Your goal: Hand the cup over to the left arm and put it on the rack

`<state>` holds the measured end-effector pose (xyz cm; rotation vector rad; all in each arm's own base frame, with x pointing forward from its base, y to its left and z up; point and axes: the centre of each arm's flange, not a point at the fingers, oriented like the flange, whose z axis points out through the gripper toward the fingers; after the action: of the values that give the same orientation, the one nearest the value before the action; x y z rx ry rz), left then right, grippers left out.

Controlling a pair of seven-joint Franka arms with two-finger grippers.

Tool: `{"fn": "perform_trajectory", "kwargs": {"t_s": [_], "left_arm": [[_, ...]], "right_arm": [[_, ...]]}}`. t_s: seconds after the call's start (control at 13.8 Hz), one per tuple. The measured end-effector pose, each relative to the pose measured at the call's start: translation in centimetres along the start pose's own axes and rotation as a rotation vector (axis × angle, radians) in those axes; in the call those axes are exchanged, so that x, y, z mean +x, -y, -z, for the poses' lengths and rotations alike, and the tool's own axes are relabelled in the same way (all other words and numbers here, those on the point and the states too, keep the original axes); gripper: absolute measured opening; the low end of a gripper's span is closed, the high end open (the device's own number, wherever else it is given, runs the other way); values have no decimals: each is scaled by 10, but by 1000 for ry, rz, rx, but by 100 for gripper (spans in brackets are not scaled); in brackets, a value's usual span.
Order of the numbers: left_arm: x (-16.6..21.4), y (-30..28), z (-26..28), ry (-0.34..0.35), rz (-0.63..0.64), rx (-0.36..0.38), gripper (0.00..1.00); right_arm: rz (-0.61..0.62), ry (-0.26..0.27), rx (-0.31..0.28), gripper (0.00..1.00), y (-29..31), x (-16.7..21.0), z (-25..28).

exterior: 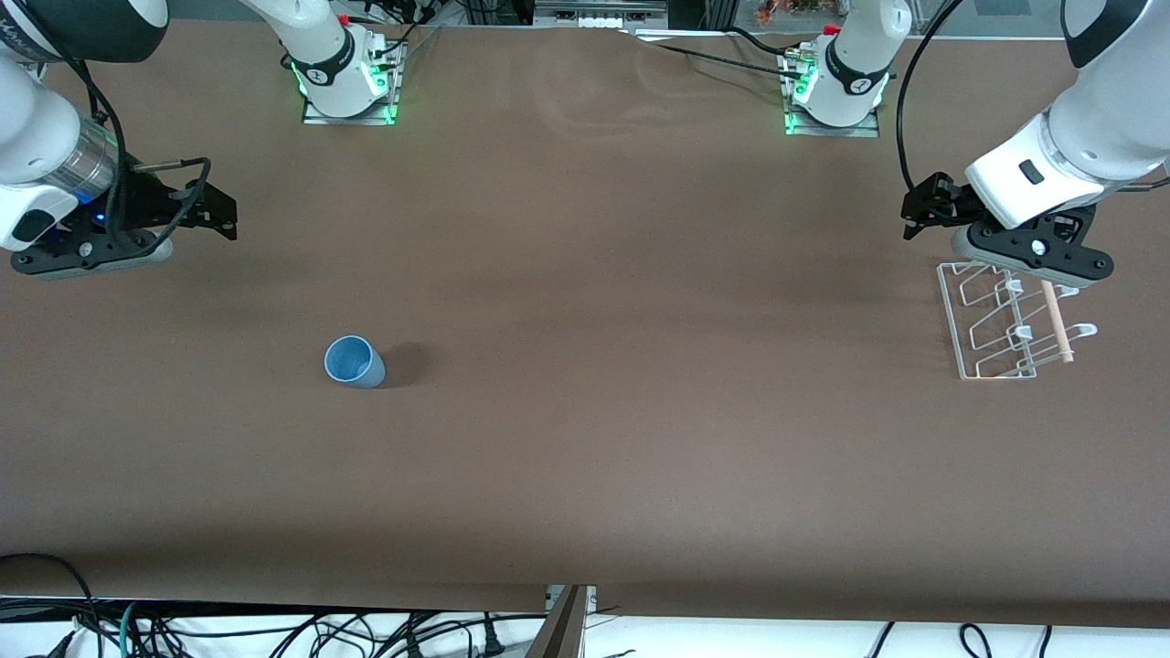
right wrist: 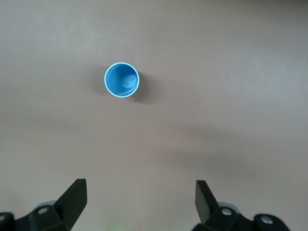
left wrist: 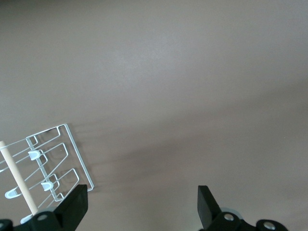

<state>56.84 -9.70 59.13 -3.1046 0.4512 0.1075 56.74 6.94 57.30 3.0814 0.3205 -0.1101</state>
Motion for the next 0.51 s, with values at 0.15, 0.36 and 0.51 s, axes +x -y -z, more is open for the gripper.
{"fn": "perform_trajectory", "kwargs": {"t_s": [0.15, 0.36, 0.51], "left_arm": [[0, -2, 0, 0, -3, 0, 100], [0, -3, 0, 0, -5, 0, 100], [0, -3, 0, 0, -5, 0, 100]], "right_arm": [[0, 1, 0, 100, 0, 0, 0], [-4, 2, 1, 100, -2, 0, 0], [-8, 2, 2, 100, -4, -1, 0]]}}
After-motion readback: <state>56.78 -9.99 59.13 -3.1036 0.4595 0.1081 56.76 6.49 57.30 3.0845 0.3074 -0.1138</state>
